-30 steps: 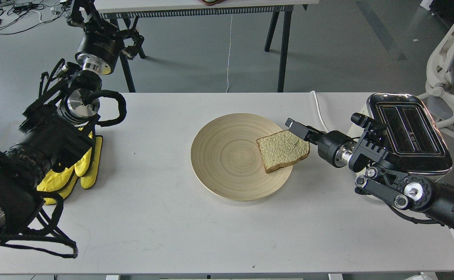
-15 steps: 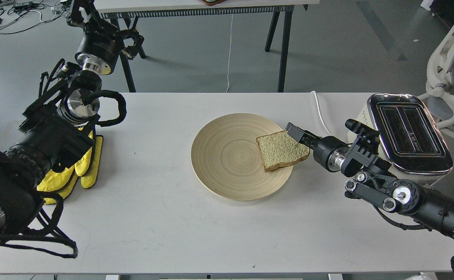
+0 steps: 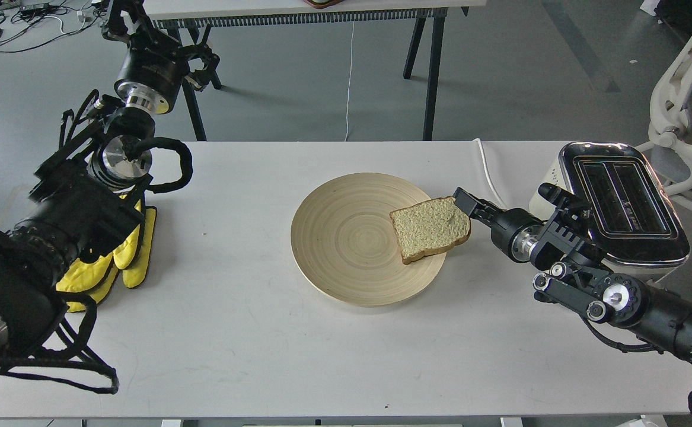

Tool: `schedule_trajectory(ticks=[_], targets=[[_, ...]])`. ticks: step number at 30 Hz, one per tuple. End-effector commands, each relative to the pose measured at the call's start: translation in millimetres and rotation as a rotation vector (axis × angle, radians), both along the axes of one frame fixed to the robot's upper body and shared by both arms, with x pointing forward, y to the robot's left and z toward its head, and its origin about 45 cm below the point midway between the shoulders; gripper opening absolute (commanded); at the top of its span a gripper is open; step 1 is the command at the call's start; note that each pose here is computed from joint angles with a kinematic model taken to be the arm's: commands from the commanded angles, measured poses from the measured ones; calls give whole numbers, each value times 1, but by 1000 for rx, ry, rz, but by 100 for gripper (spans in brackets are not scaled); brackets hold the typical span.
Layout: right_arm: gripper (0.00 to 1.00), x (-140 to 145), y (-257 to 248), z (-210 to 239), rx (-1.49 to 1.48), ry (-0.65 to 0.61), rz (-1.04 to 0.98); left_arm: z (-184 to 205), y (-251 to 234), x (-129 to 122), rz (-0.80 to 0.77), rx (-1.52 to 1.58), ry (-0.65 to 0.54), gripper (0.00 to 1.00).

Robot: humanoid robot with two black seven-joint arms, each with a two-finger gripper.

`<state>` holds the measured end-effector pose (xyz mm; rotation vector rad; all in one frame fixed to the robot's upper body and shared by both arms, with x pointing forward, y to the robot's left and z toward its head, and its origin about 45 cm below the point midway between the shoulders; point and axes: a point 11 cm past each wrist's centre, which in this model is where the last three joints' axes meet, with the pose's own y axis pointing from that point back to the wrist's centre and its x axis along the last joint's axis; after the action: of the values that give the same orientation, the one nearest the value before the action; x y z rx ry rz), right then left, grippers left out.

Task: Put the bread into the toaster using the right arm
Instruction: 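Swing the right gripper down toward the bread slice in the bowl, then close the right gripper on the edge of the bread slice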

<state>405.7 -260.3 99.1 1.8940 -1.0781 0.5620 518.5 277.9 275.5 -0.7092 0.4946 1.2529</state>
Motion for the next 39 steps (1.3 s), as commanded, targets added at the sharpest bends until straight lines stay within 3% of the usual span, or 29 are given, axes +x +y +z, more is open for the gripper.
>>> schedule_trajectory(ticks=[1,10,20,32,39], targets=[[82,0,0,-1,5,6,-4,0,0,0,0,0,0,100],[81,-4,23,-8,54,30,7,0,0,0,1,0,-1,100],[72,-7,18,-17,38,48,-12,0,0,0,0,0,0,100],[43,-11,19,-21,50,60,-19,0,0,0,1,0,-1,100],[12,-9,21,-19,62,54,-24,1,1,0,3,-2,-2,100]])
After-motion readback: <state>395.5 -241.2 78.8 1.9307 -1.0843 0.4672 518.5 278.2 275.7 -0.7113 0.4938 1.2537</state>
